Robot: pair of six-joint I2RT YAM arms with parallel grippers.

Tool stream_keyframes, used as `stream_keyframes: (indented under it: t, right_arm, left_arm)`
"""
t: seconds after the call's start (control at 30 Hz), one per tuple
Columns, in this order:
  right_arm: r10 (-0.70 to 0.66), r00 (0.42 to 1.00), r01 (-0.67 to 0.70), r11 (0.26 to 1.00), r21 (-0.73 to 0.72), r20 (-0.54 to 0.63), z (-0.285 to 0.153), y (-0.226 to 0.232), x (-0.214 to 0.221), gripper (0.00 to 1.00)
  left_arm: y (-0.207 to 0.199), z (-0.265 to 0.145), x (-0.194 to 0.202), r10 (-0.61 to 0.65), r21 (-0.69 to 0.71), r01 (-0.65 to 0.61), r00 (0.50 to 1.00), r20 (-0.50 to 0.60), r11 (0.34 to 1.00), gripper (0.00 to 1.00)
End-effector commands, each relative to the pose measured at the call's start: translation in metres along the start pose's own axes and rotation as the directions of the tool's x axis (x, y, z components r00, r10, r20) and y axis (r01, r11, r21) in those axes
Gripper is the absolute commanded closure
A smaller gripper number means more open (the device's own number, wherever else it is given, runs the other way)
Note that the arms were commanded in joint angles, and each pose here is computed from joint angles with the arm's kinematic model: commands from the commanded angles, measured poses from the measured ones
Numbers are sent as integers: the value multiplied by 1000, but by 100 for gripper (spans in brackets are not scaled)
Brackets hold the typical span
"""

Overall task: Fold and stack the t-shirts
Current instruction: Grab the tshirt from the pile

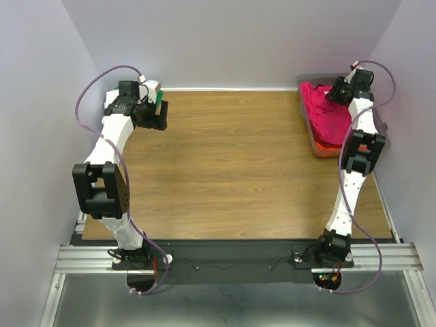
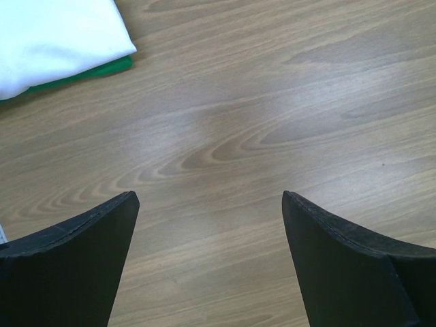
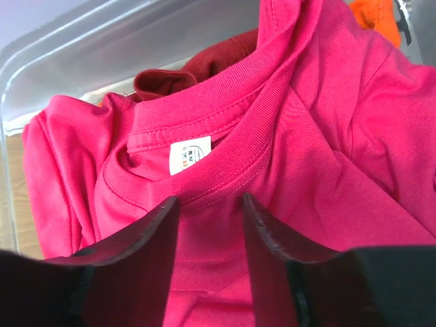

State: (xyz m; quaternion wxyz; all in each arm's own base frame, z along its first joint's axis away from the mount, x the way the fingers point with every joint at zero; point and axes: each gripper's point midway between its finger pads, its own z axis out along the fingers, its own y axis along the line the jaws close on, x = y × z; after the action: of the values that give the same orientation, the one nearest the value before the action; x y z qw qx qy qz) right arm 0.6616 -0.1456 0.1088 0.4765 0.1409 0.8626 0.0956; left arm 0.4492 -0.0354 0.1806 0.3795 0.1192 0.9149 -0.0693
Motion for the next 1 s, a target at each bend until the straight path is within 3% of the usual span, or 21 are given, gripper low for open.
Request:
stream_keyframes:
  t: [0.0,0.17,0.47,0.73,0.87,0.97]
  right_arm:
    - [-2,999,2,1000,4,37,6,-2,-6,54]
    - [5,1000,-5,1000,7,24,11,-5,1,57]
    - [-29,998,31,999,-27,57,-3,7,-18,98]
    - [-64,979,84,992,-99,194,-75,39,-94,99]
    - [-64,956,114,980,-163,286,-134,72,-138,99]
    - [-65,948,130,972,-194,312,-156,86,-150,99]
  left_arm:
    - [-1,-8,-21,11,3,-11,999,50,1000,1]
    - [-1,-4,-21,8,8,-8,999,38,1000,1]
    - [-2,-3,-24,9,17,-10,999,39,1000,1]
    - [-7,-7,-23,15,43,-17,999,41,999,1]
    - [-14,-10,-31,18,82,-24,998,65,996,1]
    - [-16,-11,-36,24,92,-32,996,82,995,1]
